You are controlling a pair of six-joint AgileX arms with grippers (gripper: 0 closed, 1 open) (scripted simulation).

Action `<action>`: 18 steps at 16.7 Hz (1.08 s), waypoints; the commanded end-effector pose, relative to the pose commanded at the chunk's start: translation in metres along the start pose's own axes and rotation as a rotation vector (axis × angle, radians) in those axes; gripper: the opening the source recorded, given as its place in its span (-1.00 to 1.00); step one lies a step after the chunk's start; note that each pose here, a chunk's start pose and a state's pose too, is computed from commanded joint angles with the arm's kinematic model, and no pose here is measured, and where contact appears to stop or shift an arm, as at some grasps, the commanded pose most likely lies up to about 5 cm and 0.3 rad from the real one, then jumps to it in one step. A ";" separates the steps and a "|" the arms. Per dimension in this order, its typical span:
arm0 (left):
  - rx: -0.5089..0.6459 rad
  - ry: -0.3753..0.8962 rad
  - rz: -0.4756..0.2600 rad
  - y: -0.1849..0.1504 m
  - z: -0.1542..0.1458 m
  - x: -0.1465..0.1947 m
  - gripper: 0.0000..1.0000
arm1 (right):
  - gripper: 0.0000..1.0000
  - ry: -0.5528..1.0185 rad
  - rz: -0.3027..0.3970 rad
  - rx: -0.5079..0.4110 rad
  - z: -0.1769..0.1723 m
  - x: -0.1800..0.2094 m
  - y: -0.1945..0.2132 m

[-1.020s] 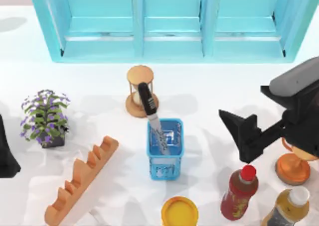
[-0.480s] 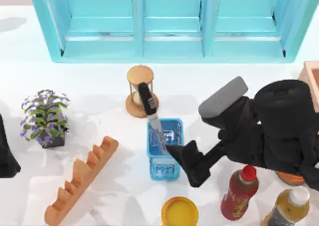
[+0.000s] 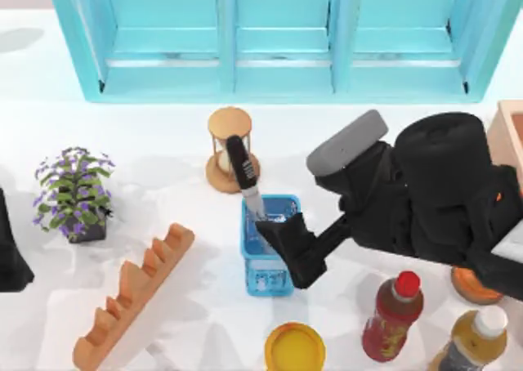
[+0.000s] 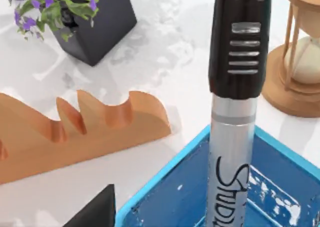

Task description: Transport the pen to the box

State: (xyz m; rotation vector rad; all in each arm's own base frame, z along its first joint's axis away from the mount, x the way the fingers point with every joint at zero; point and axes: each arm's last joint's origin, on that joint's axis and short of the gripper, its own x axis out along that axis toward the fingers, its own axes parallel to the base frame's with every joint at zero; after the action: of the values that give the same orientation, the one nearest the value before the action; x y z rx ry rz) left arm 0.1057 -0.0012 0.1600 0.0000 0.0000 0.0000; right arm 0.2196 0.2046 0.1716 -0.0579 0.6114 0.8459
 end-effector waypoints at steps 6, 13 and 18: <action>0.000 0.000 0.000 0.000 0.000 0.000 1.00 | 1.00 0.006 0.000 0.000 0.001 0.055 0.000; 0.000 0.000 0.000 0.000 0.000 0.000 1.00 | 1.00 0.007 0.000 0.000 -0.014 0.085 0.001; 0.000 0.000 0.000 0.000 0.000 0.000 1.00 | 0.55 0.007 0.000 0.000 -0.014 0.085 0.001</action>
State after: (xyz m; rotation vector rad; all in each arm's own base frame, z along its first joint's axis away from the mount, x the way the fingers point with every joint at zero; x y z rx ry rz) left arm 0.1057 -0.0012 0.1600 0.0000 0.0000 0.0000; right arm 0.2544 0.2592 0.1153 -0.0611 0.6183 0.8459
